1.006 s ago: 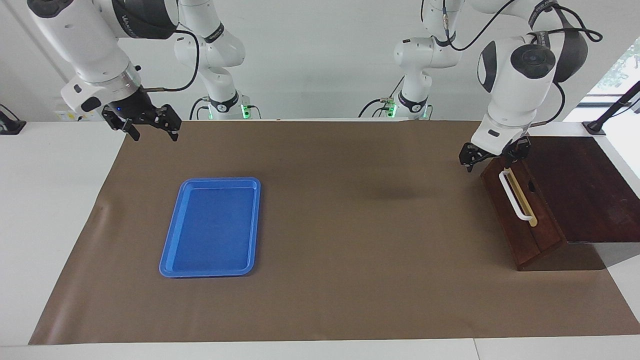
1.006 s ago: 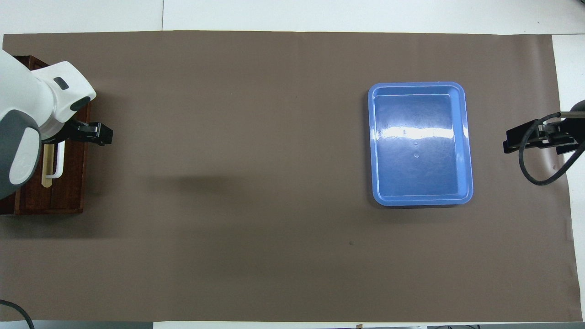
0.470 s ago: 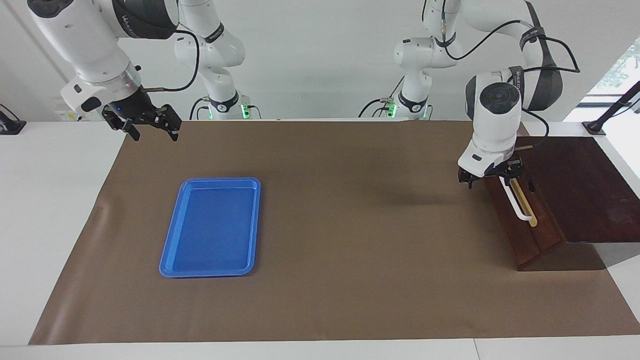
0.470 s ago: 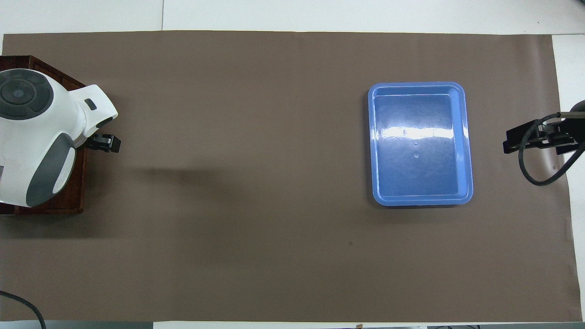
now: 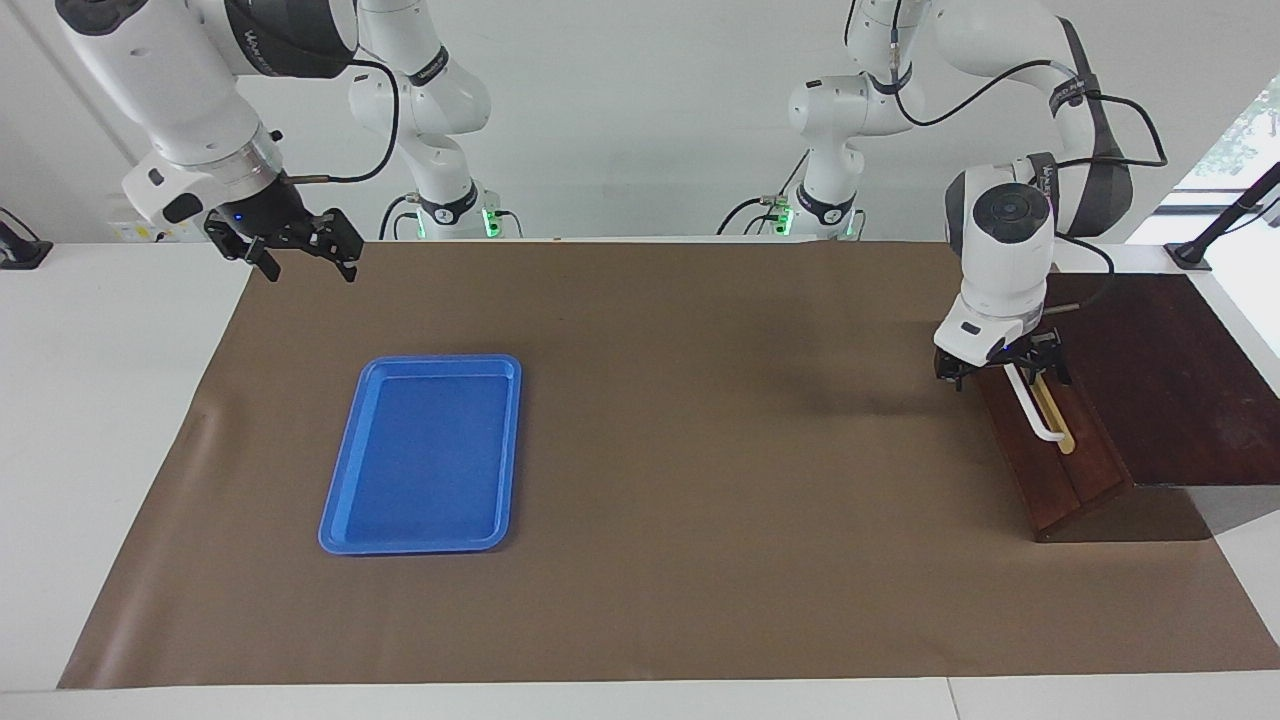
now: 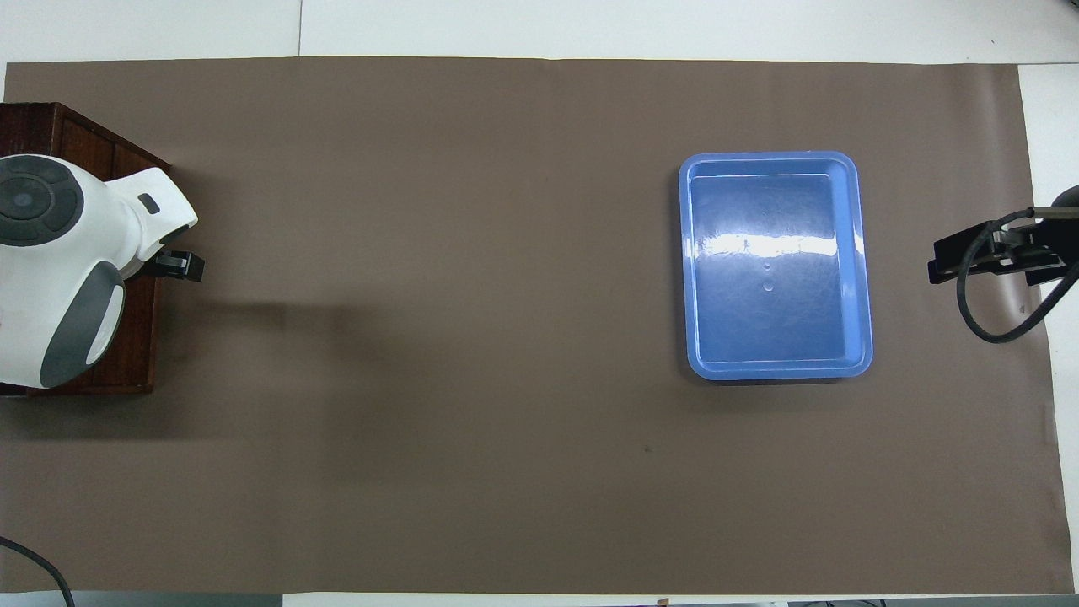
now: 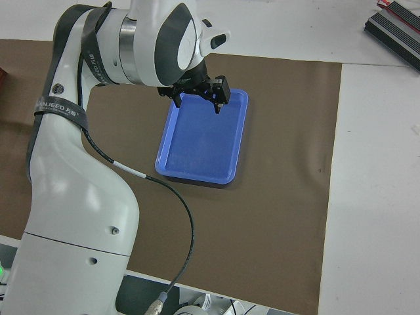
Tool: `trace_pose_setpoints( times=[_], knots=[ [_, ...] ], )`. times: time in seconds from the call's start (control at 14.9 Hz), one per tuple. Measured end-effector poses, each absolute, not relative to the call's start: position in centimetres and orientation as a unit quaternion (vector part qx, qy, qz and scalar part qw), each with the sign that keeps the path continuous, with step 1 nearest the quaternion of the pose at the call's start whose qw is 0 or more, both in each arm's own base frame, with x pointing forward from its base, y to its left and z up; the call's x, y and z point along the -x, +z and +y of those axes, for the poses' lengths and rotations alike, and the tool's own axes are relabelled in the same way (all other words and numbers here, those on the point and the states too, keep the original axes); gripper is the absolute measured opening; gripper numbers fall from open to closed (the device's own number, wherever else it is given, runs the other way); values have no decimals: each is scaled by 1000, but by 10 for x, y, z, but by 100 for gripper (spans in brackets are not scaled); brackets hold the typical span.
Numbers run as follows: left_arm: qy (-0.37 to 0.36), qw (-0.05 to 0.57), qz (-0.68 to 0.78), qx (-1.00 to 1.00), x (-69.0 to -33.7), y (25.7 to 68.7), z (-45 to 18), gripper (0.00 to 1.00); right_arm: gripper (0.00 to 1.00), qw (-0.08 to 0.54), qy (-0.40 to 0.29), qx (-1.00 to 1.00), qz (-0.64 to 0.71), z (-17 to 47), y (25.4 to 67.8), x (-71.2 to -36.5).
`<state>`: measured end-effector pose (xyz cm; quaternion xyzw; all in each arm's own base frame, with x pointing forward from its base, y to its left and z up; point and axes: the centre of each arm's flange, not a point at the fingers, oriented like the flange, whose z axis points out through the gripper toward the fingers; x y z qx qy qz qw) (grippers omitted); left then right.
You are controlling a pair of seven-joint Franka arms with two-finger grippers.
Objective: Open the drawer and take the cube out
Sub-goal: 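Pull the drawer open toward the robot with the left gripper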
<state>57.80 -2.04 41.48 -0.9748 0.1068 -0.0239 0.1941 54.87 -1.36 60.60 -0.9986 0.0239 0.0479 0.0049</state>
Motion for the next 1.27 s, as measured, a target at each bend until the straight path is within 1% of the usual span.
trace_pose_setpoints(
  times=[0.67, 0.94, 1.27],
  knots=[
    [-30, 189, 110, 975, -579, 398, -14, 100, 100, 5, 48, 999, 24, -14, 606, -549],
    [-27, 188, 113, 975, -579, 383, -11, 100, 100, 5, 48, 999, 24, -14, 606, -549],
    [-37, 184, 119, 975, -583, 380, -23, 100, 100, 5, 48, 999, 24, -14, 606, -549]
  ],
)
